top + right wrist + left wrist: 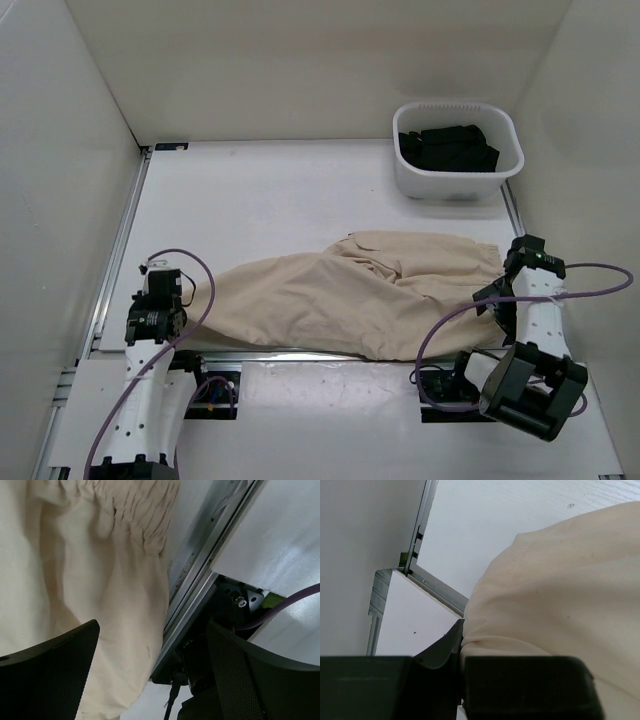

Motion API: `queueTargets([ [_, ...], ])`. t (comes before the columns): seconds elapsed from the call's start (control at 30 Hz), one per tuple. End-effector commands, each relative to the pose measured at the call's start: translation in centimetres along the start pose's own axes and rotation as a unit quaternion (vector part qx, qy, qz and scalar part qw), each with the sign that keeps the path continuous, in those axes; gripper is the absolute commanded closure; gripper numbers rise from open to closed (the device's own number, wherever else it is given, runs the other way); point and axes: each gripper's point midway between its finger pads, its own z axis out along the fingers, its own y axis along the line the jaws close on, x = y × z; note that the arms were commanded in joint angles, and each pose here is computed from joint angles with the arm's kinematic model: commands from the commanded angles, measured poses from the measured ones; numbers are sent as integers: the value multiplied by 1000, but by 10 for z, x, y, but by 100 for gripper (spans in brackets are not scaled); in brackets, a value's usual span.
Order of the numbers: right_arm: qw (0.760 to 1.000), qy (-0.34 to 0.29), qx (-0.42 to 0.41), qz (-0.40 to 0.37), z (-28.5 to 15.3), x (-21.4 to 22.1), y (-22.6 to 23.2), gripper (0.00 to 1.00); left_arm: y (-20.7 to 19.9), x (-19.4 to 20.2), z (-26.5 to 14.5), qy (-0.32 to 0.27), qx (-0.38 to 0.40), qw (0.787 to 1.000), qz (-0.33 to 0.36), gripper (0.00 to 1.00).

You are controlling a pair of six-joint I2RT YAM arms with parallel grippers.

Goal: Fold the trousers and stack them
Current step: Flatten the trousers out

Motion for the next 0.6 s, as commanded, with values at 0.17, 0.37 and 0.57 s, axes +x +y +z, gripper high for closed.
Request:
queueTargets([
  [0.17, 998, 1, 47, 47, 46, -13, 12, 12, -2, -8, -5, -1, 15, 1000, -2, 86],
  [0.37, 999, 23, 19, 37, 66, -19, 38, 100, -12, -25, 12, -25, 10, 999, -21, 86],
  [0.57, 976, -60, -196, 78, -71, -124, 143, 100, 20, -229, -8, -132, 11, 983, -125, 86],
])
